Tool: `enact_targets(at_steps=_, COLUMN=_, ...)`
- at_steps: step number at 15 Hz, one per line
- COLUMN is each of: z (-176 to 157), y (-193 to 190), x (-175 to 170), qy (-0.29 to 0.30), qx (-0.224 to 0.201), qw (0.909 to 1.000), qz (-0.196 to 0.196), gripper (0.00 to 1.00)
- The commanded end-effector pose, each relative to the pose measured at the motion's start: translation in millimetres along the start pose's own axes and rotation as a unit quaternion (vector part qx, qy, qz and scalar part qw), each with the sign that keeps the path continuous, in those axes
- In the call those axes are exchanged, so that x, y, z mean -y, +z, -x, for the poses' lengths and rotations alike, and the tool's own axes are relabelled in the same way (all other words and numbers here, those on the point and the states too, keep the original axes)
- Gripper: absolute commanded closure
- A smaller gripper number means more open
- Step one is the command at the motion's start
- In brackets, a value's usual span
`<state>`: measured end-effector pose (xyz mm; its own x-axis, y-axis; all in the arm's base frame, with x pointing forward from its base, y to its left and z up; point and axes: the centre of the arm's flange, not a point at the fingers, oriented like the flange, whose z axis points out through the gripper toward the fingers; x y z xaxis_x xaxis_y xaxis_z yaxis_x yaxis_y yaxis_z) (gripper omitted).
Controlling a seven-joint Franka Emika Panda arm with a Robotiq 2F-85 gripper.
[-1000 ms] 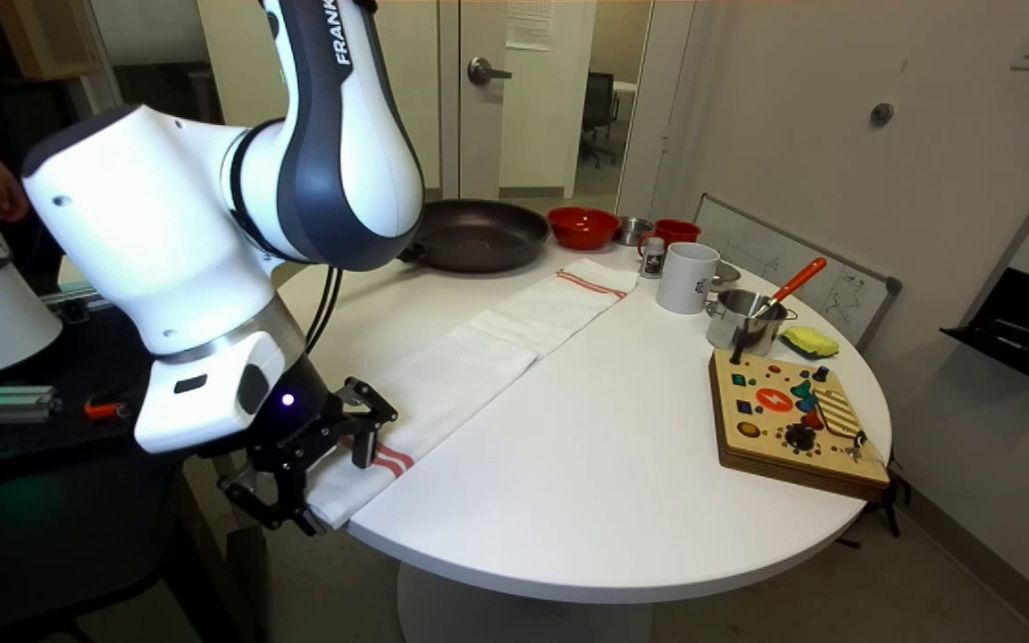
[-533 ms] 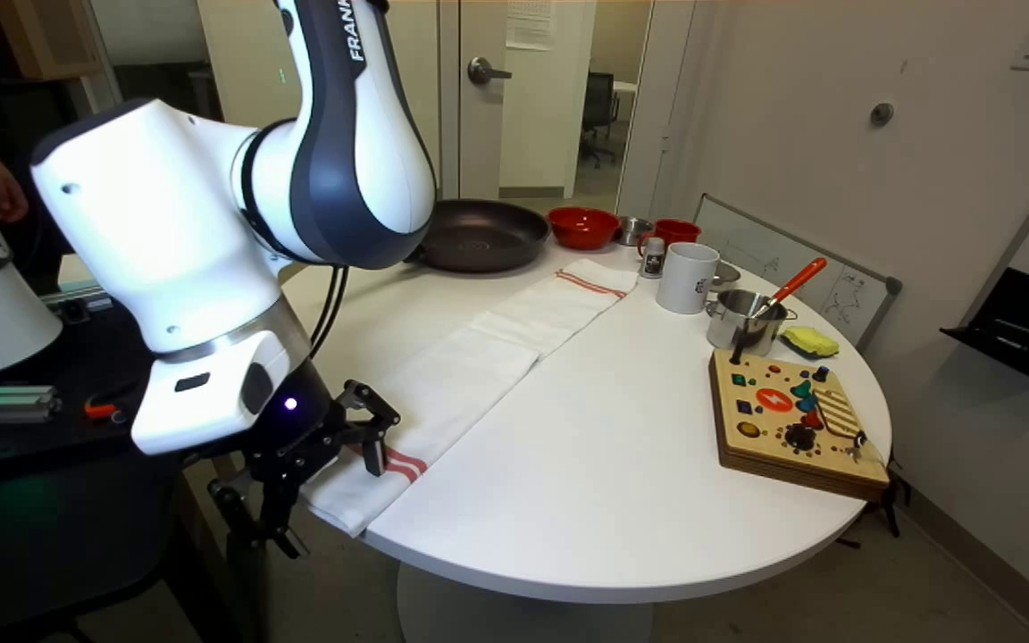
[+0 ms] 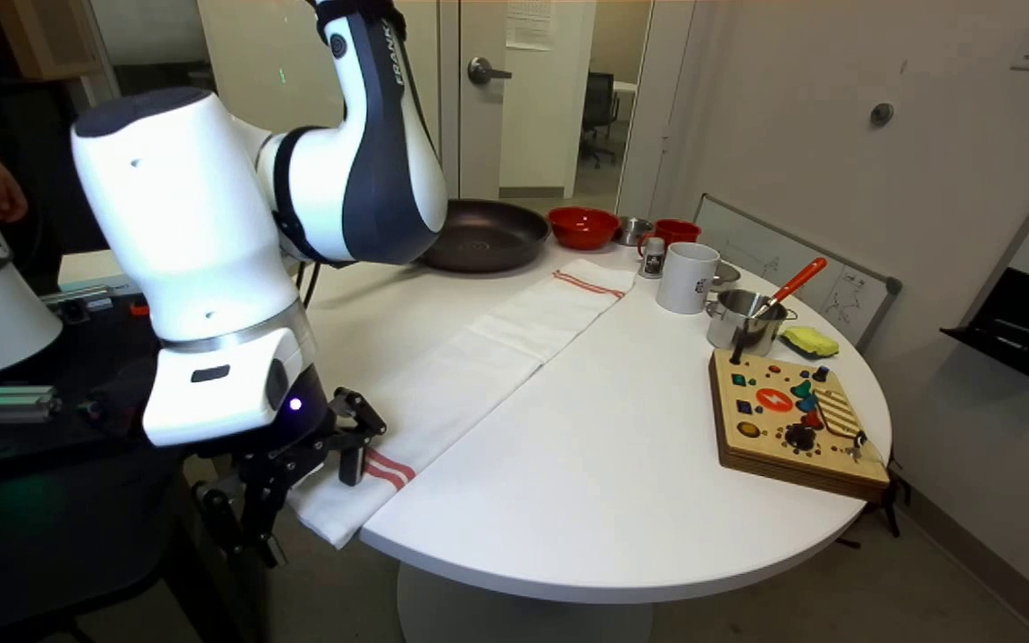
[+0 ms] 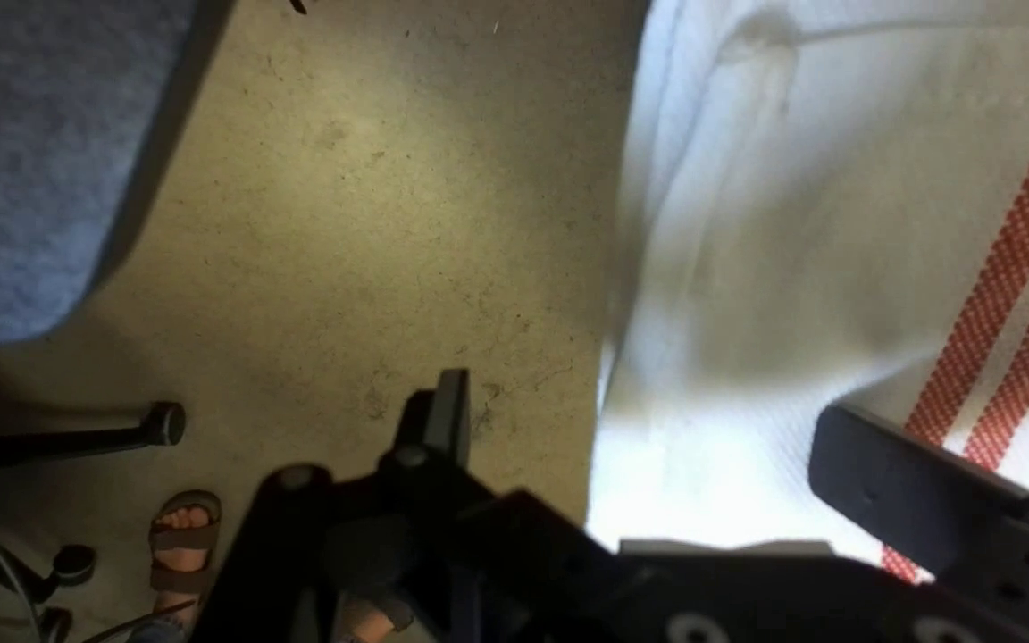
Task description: Fold the towel in half
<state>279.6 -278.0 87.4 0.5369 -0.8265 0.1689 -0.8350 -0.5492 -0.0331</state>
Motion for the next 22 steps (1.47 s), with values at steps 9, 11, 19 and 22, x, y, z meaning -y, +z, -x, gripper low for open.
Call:
enact_targets(at_steps=9, z=-8, y=-5, x=-1, qy=0.023, qx=0.062, qw=0.9971, qz=0.039, gripper=0.96)
enact_targets(at_steps=11, z=-10, y=-6, x=-2, qy=0.036, qx=0.078, qw=0.9957, qz=0.035, gripper=1.00)
enact_targets(at_steps=19, z=-18, y=-8, x=-7, qy=0.076, qx=0.114, qw=0.9905, qz=0.013, gripper=0.67)
enact_targets(at_steps=22, z=-24, y=-12, x=-10, qy=0.087, qx=0.099, qw=0.9912, qz=0.010, gripper=0.45)
